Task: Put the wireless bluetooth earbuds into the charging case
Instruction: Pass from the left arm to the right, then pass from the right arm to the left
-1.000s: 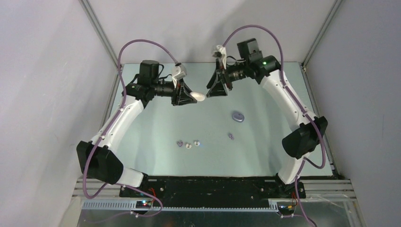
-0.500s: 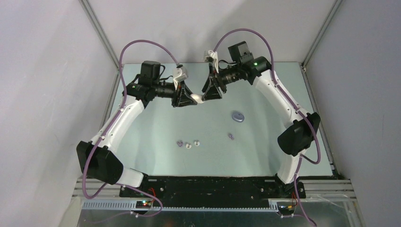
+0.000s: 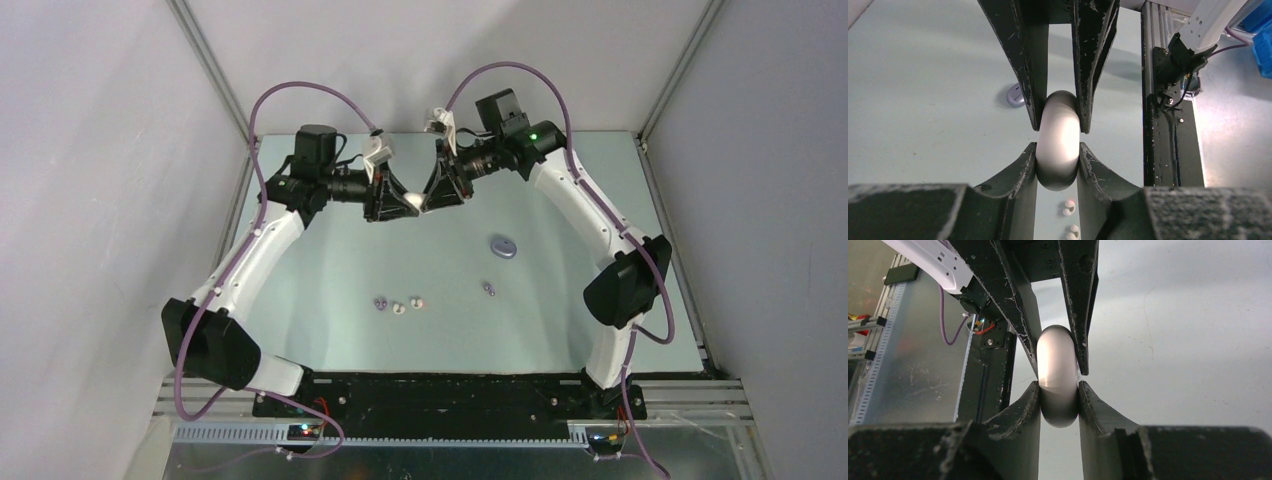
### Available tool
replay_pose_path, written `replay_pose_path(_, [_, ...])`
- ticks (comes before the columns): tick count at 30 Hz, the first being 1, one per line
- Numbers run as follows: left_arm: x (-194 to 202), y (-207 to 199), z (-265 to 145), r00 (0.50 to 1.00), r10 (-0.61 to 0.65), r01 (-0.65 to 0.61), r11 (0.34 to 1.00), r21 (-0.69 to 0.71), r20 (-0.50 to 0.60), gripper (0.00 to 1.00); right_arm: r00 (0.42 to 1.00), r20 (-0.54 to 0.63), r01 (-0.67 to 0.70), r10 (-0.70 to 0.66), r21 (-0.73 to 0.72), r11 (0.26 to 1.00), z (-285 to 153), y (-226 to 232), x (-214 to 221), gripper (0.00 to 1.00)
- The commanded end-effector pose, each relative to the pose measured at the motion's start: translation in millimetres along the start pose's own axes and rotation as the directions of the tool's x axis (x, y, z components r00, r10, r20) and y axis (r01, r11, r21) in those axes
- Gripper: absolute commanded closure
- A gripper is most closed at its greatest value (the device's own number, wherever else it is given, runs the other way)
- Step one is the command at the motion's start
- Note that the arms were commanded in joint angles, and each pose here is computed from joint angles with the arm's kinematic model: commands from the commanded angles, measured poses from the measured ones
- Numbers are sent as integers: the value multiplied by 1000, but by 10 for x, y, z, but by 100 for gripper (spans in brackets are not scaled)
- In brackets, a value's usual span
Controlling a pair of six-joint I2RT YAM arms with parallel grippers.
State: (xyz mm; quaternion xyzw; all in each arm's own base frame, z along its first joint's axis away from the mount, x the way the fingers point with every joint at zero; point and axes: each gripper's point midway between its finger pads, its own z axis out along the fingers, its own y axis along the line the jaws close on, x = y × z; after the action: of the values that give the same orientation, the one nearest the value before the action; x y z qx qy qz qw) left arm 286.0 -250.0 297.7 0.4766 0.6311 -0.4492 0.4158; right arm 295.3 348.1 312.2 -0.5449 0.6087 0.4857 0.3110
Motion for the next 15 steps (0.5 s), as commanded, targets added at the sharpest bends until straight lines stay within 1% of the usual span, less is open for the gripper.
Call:
replay_pose_path(1, [-219, 2, -35, 994, 102, -102, 995, -12, 33, 96, 997, 63, -53, 54, -24, 998, -35, 22, -215, 92])
replay_pose_path(2, [-222, 10, -37, 993, 114, -113, 993, -15, 31, 88, 996, 72, -56, 58, -25, 998, -46, 7, -229, 96])
replay_pose_path(3, [-203, 27, -41, 994, 108, -107, 994, -26, 23, 68, 994, 76, -78, 80, -35, 996, -48, 17, -226, 100])
replay_pose_path(5, [-205, 47, -41, 994, 106, -105, 994, -39, 23, 50, 991, 89, -94, 97, -41, 995, -71, 15, -240, 100])
replay_pose_path(6, [-190, 44, -50, 997, 77, -76, 996, -38, 29, 47, 991, 102, -82, 86, -40, 996, -96, 12, -274, 100])
replay_pose_path(7, [-245, 67, -49, 995, 87, -84, 995, -44, 51, 45, 989, 104, -97, 101, -42, 994, -101, 15, -269, 100])
replay_pose_path(8, [-225, 55, -57, 998, 20, -17, 999, -33, 66, 45, 989, 115, -87, 91, -41, 995, -121, 15, -301, 100])
replay_pose_path(9, [-317, 89, -61, 994, 43, -40, 999, -35, 103, 45, 988, 116, -99, 103, -43, 994, -122, 12, -296, 100])
replay_pose_path(10, [-294, 77, -67, 992, -37, 40, 999, -17, 121, 45, 988, 122, -94, 98, -41, 995, -130, 5, -310, 100])
replay_pose_path(11, [-391, 111, -71, 987, -13, 16, 1000, -18, 160, 46, 987, 124, -96, 100, -40, 995, -137, 7, -317, 100])
replay_pose_path(12, [-372, 95, -72, 981, -89, 90, 996, 4, 173, 47, 987, 123, -98, 103, -40, 994, -134, 3, -308, 100])
replay_pose_path(13, [-420, 126, -72, 977, -64, 64, 998, 5, 203, 47, 987, 124, -99, 103, -38, 994, -140, 1, -306, 100])
replay_pose_path(14, [-446, 98, -72, 971, -106, 102, 994, 26, 214, 48, 987, 122, -103, 107, -39, 994, -135, -1, -293, 100])
replay_pose_path(15, [-477, 105, -68, 969, -88, 83, 996, 31, 232, 49, 986, 123, -104, 108, -37, 994, -138, -8, -290, 100])
